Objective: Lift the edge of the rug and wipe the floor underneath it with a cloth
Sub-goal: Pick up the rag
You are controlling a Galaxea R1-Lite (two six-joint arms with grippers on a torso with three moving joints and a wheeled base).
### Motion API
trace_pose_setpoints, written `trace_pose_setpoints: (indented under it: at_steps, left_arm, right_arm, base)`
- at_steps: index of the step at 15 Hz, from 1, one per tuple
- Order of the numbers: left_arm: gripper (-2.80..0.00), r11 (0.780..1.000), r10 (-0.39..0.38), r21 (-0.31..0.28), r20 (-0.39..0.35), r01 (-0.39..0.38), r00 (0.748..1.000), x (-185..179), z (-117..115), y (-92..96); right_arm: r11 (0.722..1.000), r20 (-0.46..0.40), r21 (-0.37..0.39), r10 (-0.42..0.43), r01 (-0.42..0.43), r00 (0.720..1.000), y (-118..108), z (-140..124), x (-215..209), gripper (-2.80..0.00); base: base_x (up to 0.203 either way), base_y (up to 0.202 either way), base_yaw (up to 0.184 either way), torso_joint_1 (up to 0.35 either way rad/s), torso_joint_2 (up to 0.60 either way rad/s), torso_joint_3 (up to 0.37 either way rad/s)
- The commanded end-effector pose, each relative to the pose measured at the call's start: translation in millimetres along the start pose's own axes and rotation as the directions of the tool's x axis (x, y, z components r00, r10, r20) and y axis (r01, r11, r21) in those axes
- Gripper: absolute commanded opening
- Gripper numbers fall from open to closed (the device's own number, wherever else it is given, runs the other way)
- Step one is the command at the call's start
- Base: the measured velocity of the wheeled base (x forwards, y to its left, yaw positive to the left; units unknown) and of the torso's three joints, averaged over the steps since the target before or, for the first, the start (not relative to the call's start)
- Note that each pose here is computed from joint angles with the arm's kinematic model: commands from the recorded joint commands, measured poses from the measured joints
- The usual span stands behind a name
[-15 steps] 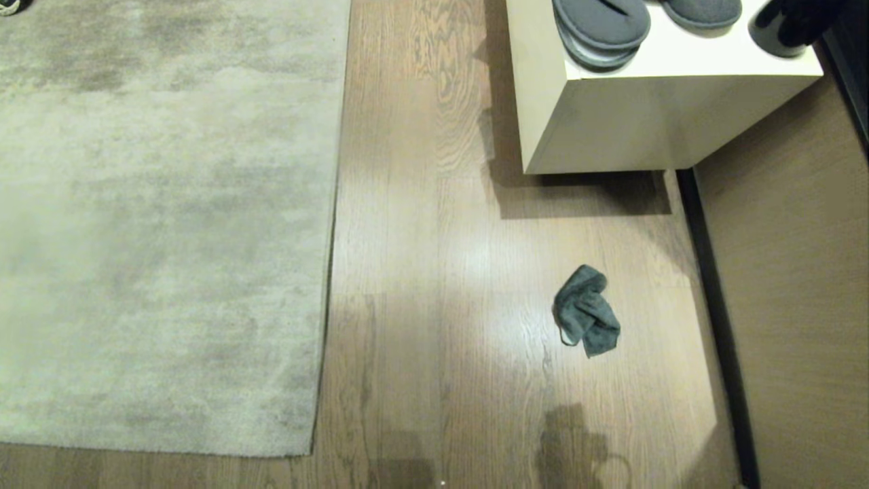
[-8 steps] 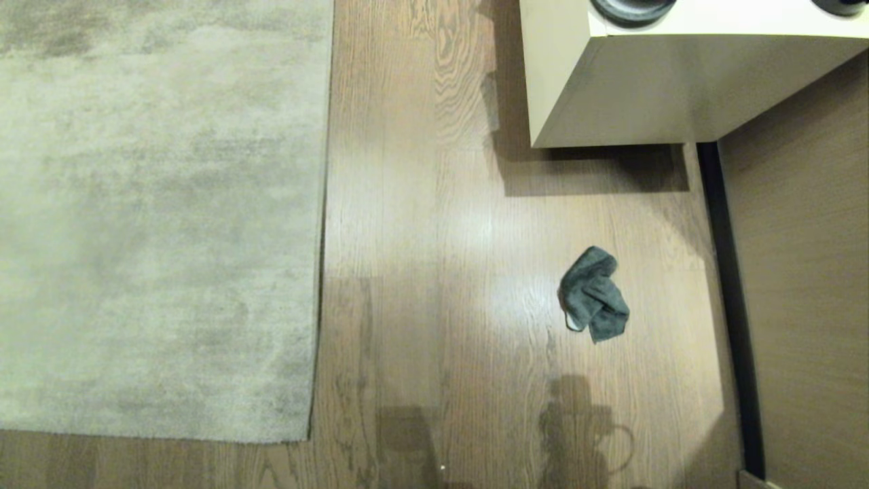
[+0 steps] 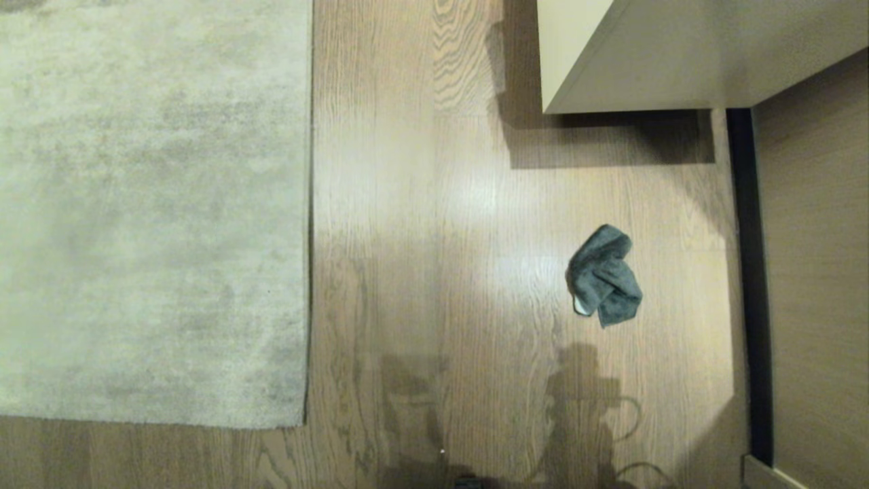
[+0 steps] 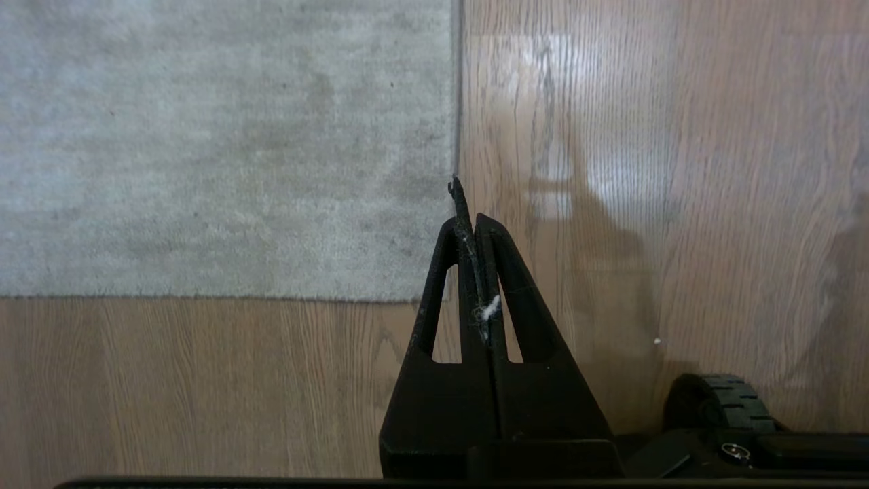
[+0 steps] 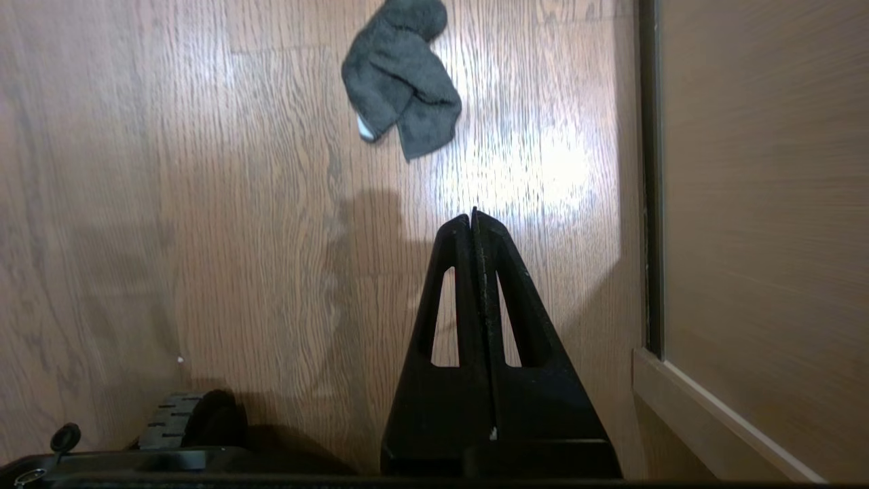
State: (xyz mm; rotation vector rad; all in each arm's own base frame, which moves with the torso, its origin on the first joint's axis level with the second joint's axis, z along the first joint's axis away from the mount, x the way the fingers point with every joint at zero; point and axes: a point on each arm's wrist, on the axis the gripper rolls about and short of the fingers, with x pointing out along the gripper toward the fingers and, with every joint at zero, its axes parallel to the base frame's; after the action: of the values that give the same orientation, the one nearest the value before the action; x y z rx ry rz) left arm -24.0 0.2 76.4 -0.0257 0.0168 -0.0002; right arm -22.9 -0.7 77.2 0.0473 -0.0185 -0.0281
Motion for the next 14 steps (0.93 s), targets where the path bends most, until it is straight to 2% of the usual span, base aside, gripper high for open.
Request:
trace_pose_setpoints:
  at_steps: [1,14]
  left_arm:
    - [-2.80,1.000,0.000,0.000,-0.001,0.000,1.000,0.0,-0.1,0.0]
    - [-2.80,1.000,0.002,0.000,0.002,-0.002,1.000,0.0,0.2,0.0]
  right_arm:
    - [1.000,-0.001,0.001,0.001,-0.001,1.000,0.0,0.1,0.1,-2.80]
    - [1.000,-0.001,0.000,-0.001,0.001,1.000,0.0,0.1,0.1,-2.80]
  base:
    - [0.000,0.000,0.000,0.001,0.00,-0.191]
    - [0.000,0.000,0.000,0.002,0.00,-0.196]
